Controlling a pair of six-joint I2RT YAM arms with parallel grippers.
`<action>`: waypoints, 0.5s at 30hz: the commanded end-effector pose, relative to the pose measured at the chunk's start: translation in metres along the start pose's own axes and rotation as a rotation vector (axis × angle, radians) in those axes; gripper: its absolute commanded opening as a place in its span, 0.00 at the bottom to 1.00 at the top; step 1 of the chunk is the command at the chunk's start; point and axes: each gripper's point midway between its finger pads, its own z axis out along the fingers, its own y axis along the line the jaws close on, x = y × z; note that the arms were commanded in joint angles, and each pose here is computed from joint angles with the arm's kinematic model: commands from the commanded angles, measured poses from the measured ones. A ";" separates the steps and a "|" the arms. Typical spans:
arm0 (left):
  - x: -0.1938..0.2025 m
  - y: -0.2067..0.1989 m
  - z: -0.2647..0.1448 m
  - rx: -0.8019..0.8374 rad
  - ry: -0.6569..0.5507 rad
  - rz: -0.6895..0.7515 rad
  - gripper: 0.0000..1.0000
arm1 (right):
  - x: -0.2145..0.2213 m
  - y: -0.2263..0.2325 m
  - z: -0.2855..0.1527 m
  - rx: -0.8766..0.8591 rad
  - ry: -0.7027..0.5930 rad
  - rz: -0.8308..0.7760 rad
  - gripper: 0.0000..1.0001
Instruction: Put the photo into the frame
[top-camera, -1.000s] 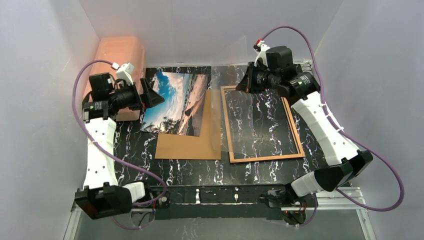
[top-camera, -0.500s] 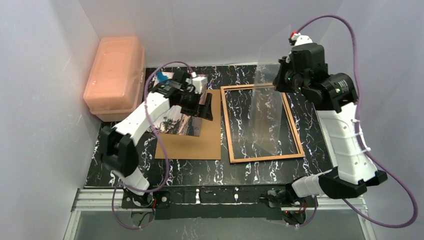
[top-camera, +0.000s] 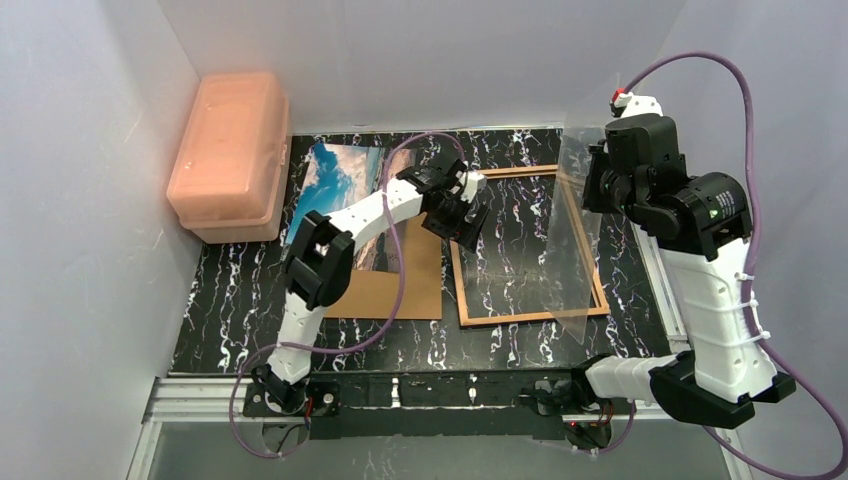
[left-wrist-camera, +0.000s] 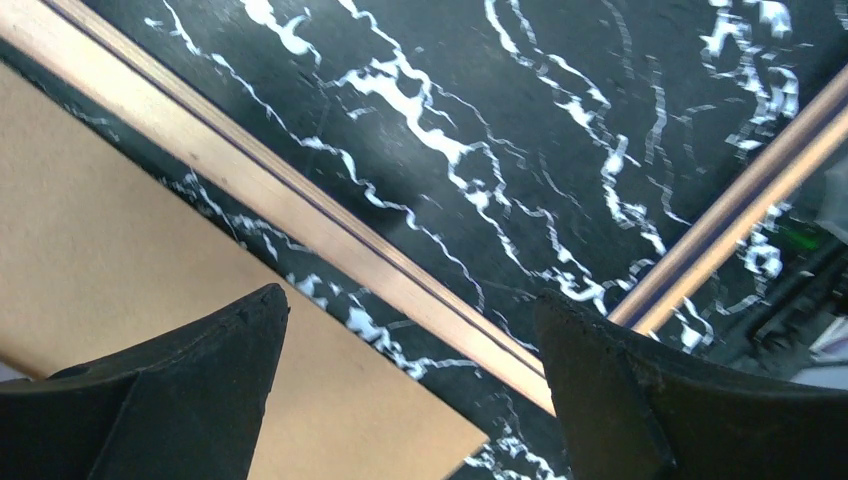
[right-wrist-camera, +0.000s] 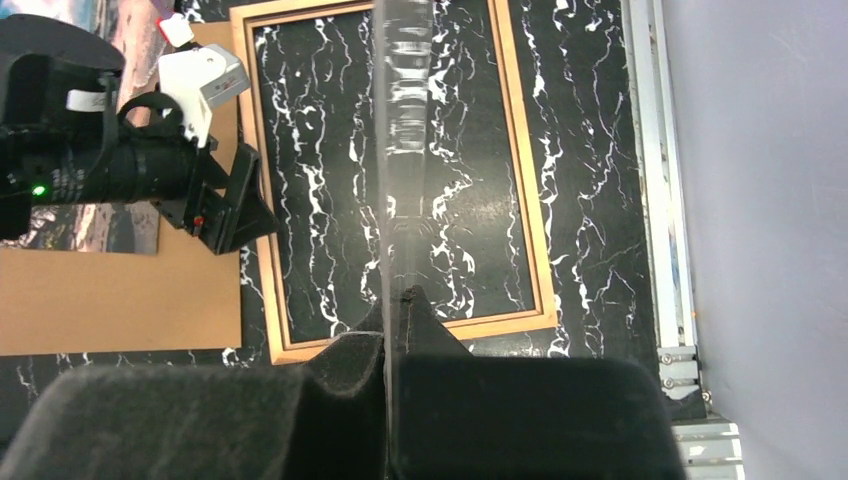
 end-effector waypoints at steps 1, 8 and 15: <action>0.000 0.022 0.018 -0.085 0.039 0.036 0.89 | -0.006 -0.016 -0.015 0.044 -0.046 0.010 0.01; 0.009 0.035 0.041 -0.117 0.076 0.053 0.78 | -0.006 -0.009 -0.010 0.020 -0.036 -0.003 0.01; 0.011 0.047 0.044 -0.146 0.088 0.188 0.65 | -0.010 0.003 -0.008 -0.034 -0.029 -0.003 0.01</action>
